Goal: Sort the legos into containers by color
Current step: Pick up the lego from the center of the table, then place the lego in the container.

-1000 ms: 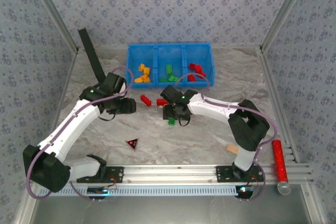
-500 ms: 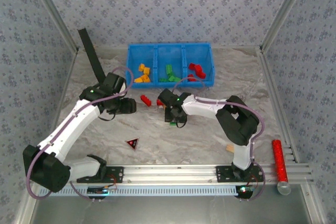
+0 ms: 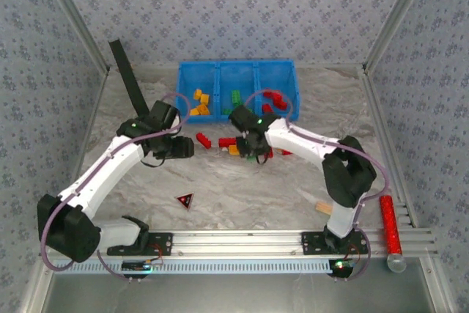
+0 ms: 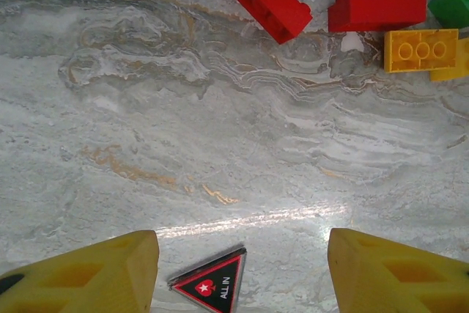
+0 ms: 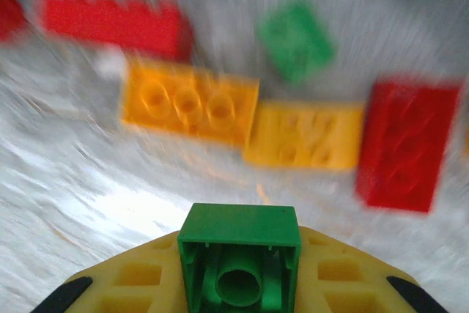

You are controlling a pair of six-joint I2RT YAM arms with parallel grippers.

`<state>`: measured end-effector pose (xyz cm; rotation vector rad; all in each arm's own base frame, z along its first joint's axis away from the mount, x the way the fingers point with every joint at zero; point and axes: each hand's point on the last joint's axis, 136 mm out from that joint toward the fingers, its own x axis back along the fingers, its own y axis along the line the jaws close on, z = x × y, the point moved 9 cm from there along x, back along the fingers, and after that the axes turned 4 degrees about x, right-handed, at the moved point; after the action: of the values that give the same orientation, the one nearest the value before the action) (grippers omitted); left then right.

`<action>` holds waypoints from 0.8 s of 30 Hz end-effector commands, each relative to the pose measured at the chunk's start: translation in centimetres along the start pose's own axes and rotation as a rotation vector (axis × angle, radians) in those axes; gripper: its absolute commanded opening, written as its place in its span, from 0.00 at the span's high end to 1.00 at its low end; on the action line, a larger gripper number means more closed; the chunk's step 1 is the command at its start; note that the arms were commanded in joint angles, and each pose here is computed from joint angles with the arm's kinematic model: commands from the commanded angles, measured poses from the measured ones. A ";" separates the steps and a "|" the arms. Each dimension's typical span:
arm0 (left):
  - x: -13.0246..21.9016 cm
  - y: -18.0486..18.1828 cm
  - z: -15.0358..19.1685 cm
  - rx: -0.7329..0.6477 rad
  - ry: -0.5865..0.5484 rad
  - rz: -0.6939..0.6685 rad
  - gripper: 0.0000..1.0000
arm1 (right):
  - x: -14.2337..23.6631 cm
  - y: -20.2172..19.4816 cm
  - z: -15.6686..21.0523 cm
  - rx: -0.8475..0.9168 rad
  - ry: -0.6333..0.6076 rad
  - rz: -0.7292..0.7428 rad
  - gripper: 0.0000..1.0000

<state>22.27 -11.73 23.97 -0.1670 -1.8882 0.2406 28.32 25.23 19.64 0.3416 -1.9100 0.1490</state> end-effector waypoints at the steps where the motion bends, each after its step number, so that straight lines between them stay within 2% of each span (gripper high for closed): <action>1: -0.3 -0.7 -0.1 0.039 0.000 0.032 0.37 | 3.8 -1.4 -4.5 0.188 -0.148 0.030 0.77; 6: -2.1 -1.5 0.4 0.226 0.006 0.061 0.37 | 3.6 -0.9 -10.8 0.360 -0.296 0.043 0.77; 12: -4.1 -4.2 0.7 0.427 -0.028 0.144 0.34 | 0.4 -0.5 -16.8 0.448 -0.356 0.050 0.77; 19: -5.8 -8.4 -0.2 0.450 -0.023 0.133 0.34 | -4.8 -2.4 -20.2 0.454 -0.340 0.063 0.75; 24: -7.5 -12.0 -1.7 0.354 0.013 0.113 0.34 | -7.4 -3.6 -20.6 0.455 -0.323 0.064 0.65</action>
<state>24.96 -23.09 19.59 -0.0065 -1.7627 0.6408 49.71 28.60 19.58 0.6009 -2.1917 0.5845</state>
